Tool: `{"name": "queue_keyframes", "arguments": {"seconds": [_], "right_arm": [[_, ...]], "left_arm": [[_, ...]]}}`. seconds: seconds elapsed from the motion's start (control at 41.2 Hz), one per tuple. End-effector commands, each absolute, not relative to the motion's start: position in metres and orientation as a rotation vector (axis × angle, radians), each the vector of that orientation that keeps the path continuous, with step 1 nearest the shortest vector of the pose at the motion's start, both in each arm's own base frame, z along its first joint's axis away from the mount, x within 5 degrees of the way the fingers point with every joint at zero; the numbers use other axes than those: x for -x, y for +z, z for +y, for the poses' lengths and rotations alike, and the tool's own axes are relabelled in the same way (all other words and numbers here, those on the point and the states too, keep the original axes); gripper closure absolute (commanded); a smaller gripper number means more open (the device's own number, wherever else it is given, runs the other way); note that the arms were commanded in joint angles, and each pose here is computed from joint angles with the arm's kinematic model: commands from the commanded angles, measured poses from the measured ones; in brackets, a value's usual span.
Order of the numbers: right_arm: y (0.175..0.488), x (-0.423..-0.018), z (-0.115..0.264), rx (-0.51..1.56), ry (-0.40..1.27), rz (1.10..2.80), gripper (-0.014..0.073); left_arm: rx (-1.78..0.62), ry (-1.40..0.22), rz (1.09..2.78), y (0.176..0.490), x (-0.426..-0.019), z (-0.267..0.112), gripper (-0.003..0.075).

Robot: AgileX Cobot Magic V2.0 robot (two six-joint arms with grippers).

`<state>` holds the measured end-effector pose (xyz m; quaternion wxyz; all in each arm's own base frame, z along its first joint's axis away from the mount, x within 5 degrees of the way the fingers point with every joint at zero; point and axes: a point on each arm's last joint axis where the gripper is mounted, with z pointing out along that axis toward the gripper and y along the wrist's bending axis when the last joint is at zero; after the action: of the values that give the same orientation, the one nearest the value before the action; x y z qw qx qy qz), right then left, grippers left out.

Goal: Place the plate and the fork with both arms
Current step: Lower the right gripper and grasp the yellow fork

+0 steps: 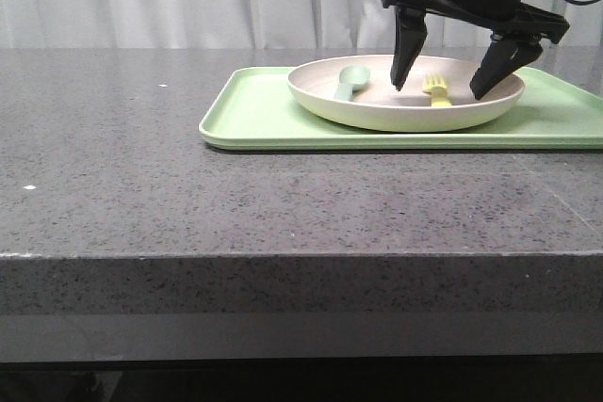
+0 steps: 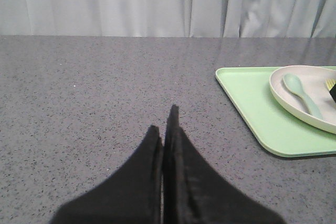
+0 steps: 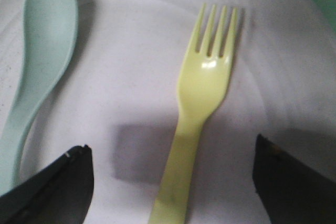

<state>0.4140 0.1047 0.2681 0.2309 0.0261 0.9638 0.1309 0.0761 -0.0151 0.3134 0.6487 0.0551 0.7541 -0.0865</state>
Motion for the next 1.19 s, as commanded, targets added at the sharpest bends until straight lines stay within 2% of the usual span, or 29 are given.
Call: {"name": "queue_keyframes", "arguments": {"seconds": [0.0,0.267,0.534,0.826,1.069,1.166], "right_arm": [[0.2955,-0.4152,0.1023,-0.072,0.380,2.539,-0.0038],[0.2923,-0.4142,0.1023,-0.071,0.376,2.567,-0.0015],[0.2915,-0.4130,0.1022,-0.069,0.375,2.584,0.0319],[0.2914,-0.4129,0.1023,-0.069,0.375,2.585,0.0428],[0.2915,-0.4129,0.1023,-0.070,0.376,2.584,0.0597],[0.2915,-0.4130,0.1023,-0.070,0.376,2.583,0.0637]], "left_arm": [[-0.120,-0.221,1.612,0.3293,-0.0762,-0.0162,0.0738],[-0.120,-0.221,1.612,0.3293,-0.0762,-0.0162,0.0738],[-0.120,-0.221,1.612,0.3293,-0.0762,-0.0162,0.0738],[-0.120,-0.221,1.612,0.3293,-0.0762,-0.0162,0.0738],[-0.120,-0.221,1.612,0.3293,-0.0762,-0.0162,0.0738],[-0.120,-0.221,1.612,0.3293,-0.0762,-0.0162,0.0738]]}}
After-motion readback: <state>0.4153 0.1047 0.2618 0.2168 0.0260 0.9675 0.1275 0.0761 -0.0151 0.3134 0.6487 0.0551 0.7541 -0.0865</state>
